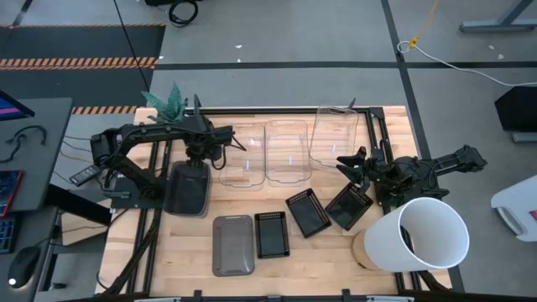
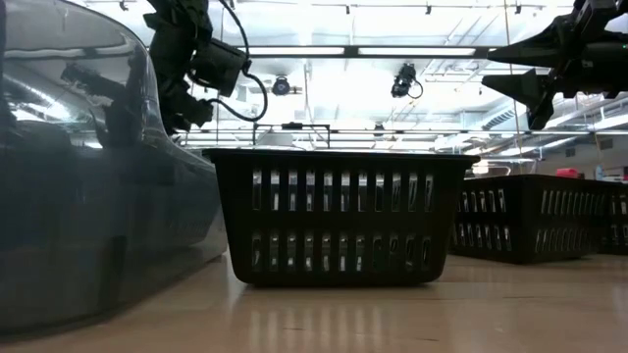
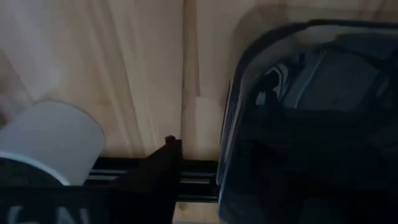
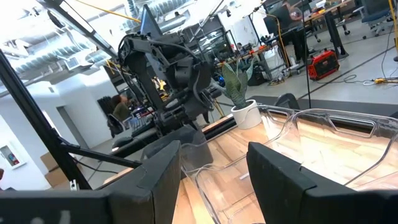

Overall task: Stack baskets by color
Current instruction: Stack the bottom gray bin on the top stacked gray bins

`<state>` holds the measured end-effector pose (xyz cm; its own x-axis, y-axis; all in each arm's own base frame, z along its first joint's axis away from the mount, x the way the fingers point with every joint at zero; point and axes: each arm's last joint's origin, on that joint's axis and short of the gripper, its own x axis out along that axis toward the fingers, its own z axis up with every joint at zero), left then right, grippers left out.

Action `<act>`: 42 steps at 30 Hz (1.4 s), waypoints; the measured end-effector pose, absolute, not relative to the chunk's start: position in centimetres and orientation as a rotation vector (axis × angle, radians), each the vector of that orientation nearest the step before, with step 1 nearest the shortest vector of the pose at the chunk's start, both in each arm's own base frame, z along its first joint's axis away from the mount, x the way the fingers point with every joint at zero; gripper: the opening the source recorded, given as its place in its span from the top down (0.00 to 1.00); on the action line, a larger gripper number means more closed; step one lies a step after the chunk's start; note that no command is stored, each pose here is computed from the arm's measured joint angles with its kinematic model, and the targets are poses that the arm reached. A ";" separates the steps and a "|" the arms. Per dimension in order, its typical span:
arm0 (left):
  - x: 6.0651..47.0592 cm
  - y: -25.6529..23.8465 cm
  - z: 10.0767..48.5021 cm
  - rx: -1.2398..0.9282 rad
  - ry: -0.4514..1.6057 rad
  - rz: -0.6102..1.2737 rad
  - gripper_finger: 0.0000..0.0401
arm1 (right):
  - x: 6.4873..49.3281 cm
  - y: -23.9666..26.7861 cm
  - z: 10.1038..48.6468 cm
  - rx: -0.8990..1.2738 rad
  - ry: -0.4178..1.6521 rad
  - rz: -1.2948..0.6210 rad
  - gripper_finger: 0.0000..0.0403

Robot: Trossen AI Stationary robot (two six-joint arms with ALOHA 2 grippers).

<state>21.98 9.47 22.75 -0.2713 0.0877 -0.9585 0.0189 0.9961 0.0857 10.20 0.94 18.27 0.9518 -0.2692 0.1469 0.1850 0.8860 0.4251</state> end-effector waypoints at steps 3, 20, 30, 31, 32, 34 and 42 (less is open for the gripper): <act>21.8 8.8 23.7 0.083 1.820 0.090 0.50 | 10.2 0.9 18.3 0.420 -0.205 -0.238 0.53; 24.2 -1.1 26.7 -0.160 1.449 0.108 0.60 | 10.2 0.9 18.3 0.420 -0.204 -0.238 0.53; 27.0 -5.8 25.4 -0.190 1.291 0.058 0.63 | 10.2 0.9 18.4 0.425 -0.216 -0.236 0.53; 27.4 -6.1 25.0 -0.185 1.286 0.058 0.64 | 10.2 0.9 18.4 0.426 -0.220 -0.235 0.53; 27.7 -6.4 24.8 -0.183 1.276 0.050 0.64 | 10.2 0.9 18.4 0.425 -0.218 -0.235 0.53; 28.4 -6.9 24.1 -0.176 1.263 0.038 0.65 | 10.2 0.9 18.4 0.427 -0.223 -0.234 0.53; 30.2 -8.2 21.5 -0.158 1.290 0.023 0.65 | 10.2 0.9 18.5 0.428 -0.226 -0.234 0.53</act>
